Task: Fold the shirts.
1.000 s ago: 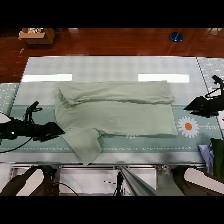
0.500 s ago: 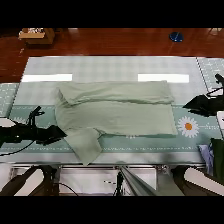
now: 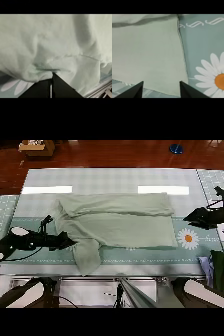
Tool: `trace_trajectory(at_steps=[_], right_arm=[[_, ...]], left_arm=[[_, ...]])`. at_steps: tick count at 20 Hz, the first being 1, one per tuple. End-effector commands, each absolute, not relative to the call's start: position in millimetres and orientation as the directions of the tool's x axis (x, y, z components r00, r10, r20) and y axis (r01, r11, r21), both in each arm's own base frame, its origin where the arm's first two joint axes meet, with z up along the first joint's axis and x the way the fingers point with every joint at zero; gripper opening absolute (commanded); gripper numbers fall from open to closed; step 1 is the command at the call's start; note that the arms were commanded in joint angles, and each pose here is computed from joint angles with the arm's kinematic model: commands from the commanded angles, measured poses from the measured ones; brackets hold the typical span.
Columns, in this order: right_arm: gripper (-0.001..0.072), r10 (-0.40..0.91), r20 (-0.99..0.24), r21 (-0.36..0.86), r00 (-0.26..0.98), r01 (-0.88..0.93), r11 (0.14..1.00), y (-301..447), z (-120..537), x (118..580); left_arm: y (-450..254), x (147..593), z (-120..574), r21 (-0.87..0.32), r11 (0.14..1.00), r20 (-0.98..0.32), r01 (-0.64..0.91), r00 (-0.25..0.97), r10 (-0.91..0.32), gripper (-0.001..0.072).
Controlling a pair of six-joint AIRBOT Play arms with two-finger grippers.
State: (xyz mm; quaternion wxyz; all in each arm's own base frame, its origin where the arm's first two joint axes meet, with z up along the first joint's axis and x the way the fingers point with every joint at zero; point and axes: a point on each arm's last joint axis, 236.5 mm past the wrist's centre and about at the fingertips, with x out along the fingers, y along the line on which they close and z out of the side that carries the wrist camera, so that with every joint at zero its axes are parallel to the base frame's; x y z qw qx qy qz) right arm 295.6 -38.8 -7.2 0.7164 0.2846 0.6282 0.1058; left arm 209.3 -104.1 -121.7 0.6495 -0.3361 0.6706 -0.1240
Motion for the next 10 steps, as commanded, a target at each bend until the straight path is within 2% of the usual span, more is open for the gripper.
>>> trace_trajectory(at_steps=[1, 3, 7, 10], right_arm=[[0.0532, 0.473, -0.872, 0.490, 0.129, 0.222, 0.843, -47, -15, 281], [0.0532, 0.416, -0.907, 0.416, 0.062, 0.279, 0.865, -66, -29, 260], [0.0543, 0.554, -0.829, 0.532, 0.081, 0.425, 0.733, -51, -48, 234], [0.0543, 0.571, -0.819, 0.533, 0.063, 0.452, 0.715, -39, -71, 219]], left_arm=[[-99, 215, -128, -0.589, 0.753, -0.801, -0.293, 0.092, -0.591, 0.0032], [-100, 211, -125, -0.603, 0.742, -0.789, -0.295, 0.078, -0.610, 0.0032], [-102, 206, -121, -0.619, 0.734, -0.774, -0.278, 0.059, -0.630, 0.0032], [-102, 205, -121, -0.622, 0.733, -0.772, -0.275, 0.056, -0.633, 0.0032]])
